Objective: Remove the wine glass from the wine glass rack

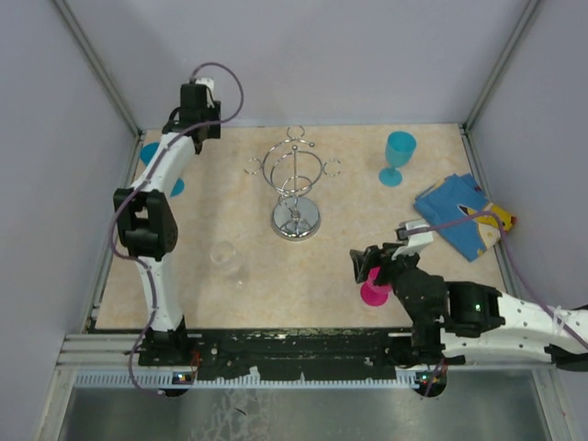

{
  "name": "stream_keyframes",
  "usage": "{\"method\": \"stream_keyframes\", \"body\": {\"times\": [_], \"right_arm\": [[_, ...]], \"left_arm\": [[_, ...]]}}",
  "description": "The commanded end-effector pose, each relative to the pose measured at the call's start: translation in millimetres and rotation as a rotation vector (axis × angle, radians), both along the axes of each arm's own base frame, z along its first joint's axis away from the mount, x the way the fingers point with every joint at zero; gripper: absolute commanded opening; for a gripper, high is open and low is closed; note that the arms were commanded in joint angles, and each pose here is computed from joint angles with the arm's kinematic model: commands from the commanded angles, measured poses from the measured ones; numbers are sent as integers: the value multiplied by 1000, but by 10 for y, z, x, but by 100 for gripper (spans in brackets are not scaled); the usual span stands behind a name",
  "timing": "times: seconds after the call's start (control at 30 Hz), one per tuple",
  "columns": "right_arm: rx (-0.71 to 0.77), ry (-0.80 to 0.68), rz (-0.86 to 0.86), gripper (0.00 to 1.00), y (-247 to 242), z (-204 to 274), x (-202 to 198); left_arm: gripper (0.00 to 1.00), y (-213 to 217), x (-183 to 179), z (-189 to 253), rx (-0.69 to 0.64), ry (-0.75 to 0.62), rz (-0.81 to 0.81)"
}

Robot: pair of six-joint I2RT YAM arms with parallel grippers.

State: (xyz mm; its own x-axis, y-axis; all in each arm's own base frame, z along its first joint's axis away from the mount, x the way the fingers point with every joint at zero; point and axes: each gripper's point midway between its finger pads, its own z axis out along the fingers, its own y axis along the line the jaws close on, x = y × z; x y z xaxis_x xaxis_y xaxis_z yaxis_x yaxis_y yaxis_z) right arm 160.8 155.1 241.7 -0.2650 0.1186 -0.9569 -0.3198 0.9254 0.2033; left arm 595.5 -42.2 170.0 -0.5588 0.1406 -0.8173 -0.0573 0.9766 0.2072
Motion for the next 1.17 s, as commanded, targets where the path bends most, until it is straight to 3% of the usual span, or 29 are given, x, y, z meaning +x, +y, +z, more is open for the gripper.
{"method": "stream_keyframes", "body": {"times": [0.0, 0.17, 0.37, 0.5, 0.63, 0.7, 0.87, 1.13], "right_arm": [[73, -68, -33, 80, -38, 528, 113], [-16, -43, -39, 82, 147, 723, 379], [68, 27, -51, 85, -120, 1003, 1310], [70, 45, -131, 89, -321, 1185, 1809], [43, 6, -172, 92, -369, 1373, 2079], [29, 14, -209, 94, -485, 1378, 2241], [40, 25, -202, 99, -647, 1306, 2479], [20, 66, -223, 99, -715, 1023, 2529]], "left_arm": [[62, -42, -124, 1090, -119, -203, 6], [61, -128, -468, 1739, -214, -317, -35], [63, -76, -1098, 2183, -287, -390, -26], [61, -92, -1481, 2111, -384, -341, 8], [60, -299, -1849, 1991, -496, -329, -89], [61, -277, -1986, 1893, -492, -324, -91], [61, -230, -2085, 1682, -435, -277, -99], [61, -263, -2098, 1474, -424, -232, -122]]}}
